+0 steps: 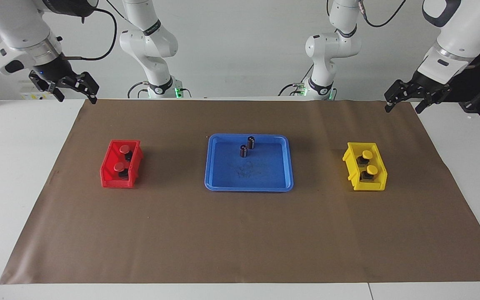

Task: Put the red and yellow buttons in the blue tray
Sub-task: 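Reach the right gripper down to a red button in the red holder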

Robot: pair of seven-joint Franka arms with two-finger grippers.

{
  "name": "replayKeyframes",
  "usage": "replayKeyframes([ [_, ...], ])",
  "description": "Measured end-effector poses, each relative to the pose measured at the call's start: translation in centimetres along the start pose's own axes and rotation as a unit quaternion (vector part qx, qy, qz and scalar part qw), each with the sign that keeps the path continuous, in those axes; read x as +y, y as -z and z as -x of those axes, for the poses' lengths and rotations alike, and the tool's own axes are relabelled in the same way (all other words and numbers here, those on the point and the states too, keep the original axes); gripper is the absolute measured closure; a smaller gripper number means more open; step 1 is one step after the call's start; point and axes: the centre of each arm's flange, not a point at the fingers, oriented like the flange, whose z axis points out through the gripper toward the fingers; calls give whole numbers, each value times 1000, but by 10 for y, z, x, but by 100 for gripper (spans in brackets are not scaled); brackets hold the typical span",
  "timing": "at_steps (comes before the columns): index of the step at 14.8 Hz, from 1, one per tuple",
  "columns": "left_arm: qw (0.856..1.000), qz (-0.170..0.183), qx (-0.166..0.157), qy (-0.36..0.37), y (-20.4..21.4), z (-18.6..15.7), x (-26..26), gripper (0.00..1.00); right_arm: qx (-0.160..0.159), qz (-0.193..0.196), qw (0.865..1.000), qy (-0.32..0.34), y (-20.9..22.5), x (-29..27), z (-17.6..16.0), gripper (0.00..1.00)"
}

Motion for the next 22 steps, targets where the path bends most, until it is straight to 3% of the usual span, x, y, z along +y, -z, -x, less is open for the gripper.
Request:
replayKeyframes([
  [12, 1000, -7, -13, -2, -2, 3, 1, 0, 11, 0, 1000, 6, -2, 2, -3, 0],
  [14, 1000, -7, -13, -2, -2, 3, 1, 0, 31, 2, 999, 16, -7, 2, -9, 0],
  [17, 1000, -7, -14, -2, -2, 3, 1, 0, 60, 4, 998, 22, -61, 0, -27, 0],
  [22, 1000, -7, -14, 0, -6, 3, 1, 0, 71, 2, 997, 30, -169, -8, -65, 3],
])
